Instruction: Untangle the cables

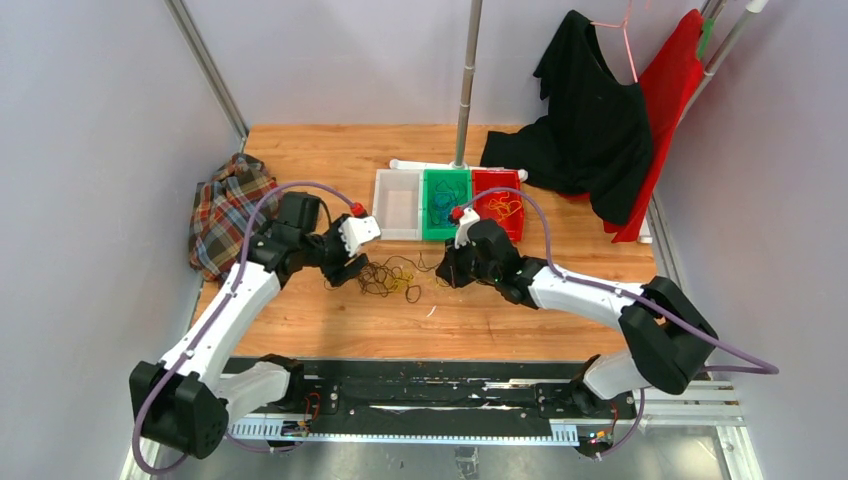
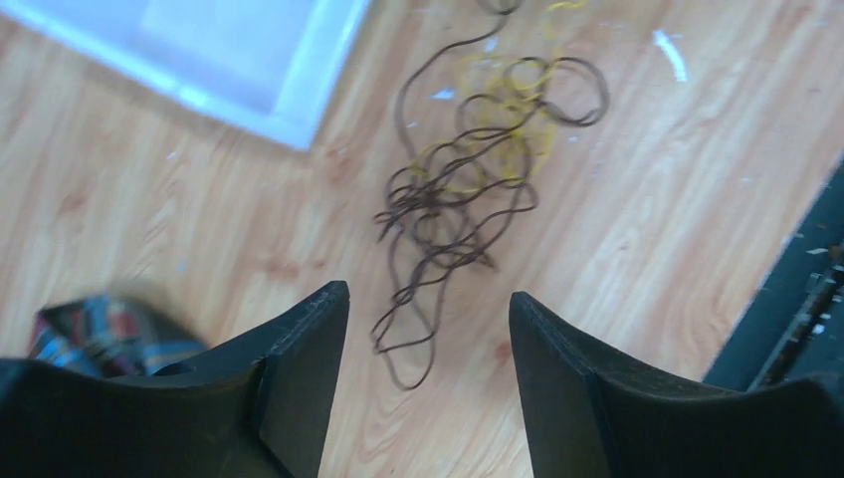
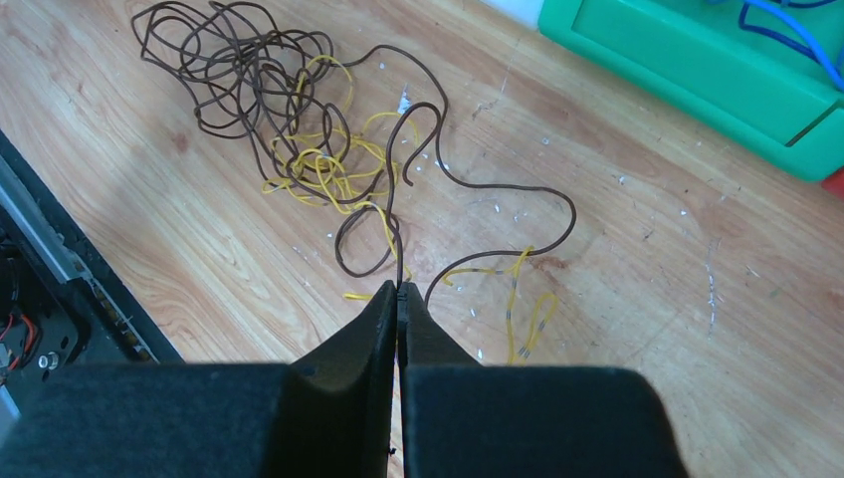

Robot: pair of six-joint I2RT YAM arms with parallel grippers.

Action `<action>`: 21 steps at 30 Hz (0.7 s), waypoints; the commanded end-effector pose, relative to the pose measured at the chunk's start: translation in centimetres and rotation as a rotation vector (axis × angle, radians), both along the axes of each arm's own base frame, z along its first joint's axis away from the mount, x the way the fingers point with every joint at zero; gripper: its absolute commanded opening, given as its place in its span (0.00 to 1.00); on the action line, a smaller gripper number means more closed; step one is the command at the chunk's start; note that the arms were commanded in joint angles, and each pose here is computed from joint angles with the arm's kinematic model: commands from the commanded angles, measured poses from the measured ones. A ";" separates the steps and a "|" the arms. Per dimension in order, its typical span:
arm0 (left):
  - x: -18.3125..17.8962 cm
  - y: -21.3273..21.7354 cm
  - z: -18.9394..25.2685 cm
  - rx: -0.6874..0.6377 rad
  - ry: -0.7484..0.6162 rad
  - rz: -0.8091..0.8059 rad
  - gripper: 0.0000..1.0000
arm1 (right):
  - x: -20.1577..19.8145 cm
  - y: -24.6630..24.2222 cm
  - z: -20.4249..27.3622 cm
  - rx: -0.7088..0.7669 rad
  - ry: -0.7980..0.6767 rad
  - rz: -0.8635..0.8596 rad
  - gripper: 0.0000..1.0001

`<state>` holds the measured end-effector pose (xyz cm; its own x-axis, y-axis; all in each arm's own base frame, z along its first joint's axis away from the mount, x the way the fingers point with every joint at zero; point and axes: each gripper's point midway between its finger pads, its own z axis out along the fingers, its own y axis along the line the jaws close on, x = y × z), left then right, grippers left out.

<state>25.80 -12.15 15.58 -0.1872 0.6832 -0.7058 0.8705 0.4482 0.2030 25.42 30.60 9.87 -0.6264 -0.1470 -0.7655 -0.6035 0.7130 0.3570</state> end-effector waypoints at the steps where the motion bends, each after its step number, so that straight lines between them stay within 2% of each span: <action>1: -2.1 -3.1 -1.2 -0.018 0.110 -0.119 0.65 | 0.9 -0.2 -0.3 -0.002 0.011 -0.049 0.01; 5: -2.3 -5.7 -2.8 0.042 0.146 -0.213 0.71 | 1.2 -1.2 -1.6 -0.046 0.016 -0.093 0.01; 9: -0.3 -7.5 -3.8 0.096 0.113 -0.271 0.71 | 1.7 -2.1 -2.4 -0.062 0.026 -0.133 0.01; 14: 2.5 -7.8 -6.1 0.198 0.080 -0.306 0.70 | 2.1 -3.4 -2.9 -0.083 0.024 -0.172 0.03; 17: 2.8 -7.3 -7.8 0.257 0.077 -0.354 0.70 | 2.2 -4.2 -2.4 -0.107 -0.009 -0.175 0.05; 19: 2.6 -7.1 -8.7 0.279 0.079 -0.385 0.68 | 2.5 -4.3 -1.6 -0.110 -0.041 -0.172 0.08; 21: 2.5 -7.0 -9.5 0.288 0.072 -0.404 0.62 | 2.5 -4.1 -0.6 -0.091 -0.072 -0.150 0.16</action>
